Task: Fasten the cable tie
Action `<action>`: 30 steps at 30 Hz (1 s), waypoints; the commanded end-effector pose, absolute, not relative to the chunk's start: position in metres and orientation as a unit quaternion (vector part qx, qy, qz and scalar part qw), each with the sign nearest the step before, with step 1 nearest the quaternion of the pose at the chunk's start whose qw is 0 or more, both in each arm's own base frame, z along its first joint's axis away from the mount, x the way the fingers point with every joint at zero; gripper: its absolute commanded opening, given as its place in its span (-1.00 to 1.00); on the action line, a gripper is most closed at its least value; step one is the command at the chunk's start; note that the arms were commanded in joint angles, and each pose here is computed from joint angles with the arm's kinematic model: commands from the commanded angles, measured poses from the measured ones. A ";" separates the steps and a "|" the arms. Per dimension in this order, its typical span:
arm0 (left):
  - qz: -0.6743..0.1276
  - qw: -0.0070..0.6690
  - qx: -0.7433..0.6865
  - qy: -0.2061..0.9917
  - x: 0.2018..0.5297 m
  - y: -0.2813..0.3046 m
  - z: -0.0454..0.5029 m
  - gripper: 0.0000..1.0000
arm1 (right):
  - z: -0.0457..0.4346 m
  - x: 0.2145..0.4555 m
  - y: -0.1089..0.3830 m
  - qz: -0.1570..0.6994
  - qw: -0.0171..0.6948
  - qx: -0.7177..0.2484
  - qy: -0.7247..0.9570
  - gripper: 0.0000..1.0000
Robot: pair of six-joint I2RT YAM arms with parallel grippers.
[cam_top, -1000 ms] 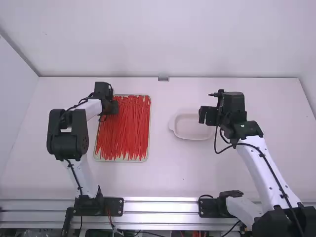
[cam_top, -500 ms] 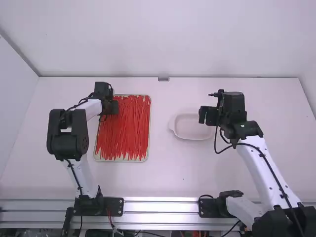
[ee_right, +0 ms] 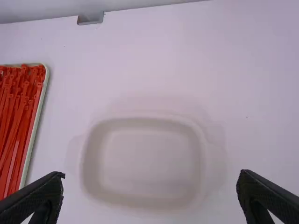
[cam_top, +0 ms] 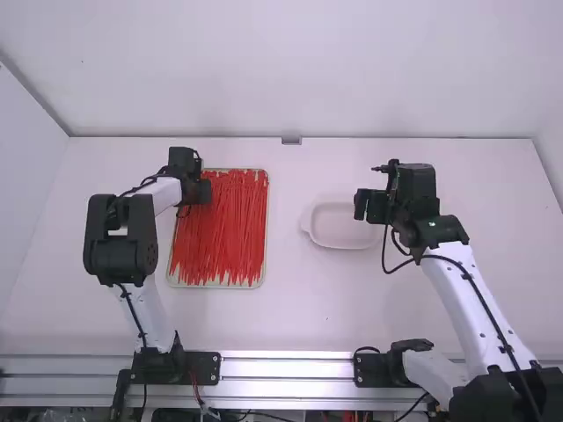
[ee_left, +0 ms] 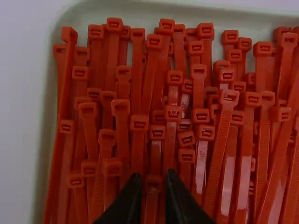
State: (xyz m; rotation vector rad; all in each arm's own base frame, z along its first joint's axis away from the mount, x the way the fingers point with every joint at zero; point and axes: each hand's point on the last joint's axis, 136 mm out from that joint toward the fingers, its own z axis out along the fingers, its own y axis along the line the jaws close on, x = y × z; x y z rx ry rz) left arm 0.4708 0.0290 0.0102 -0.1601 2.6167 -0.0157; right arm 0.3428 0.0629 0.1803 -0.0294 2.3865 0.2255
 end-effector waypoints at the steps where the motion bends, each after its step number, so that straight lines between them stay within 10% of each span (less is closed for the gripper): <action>1: -0.004 0.248 -0.056 0.967 0.465 0.027 0.005 -0.71 | 0.201 0.349 0.062 0.090 0.387 -0.009 0.918 0.98; 30: -0.005 0.250 -0.058 0.966 0.464 0.027 0.001 -0.76 | 0.201 0.349 0.063 0.090 0.387 -0.010 0.918 0.98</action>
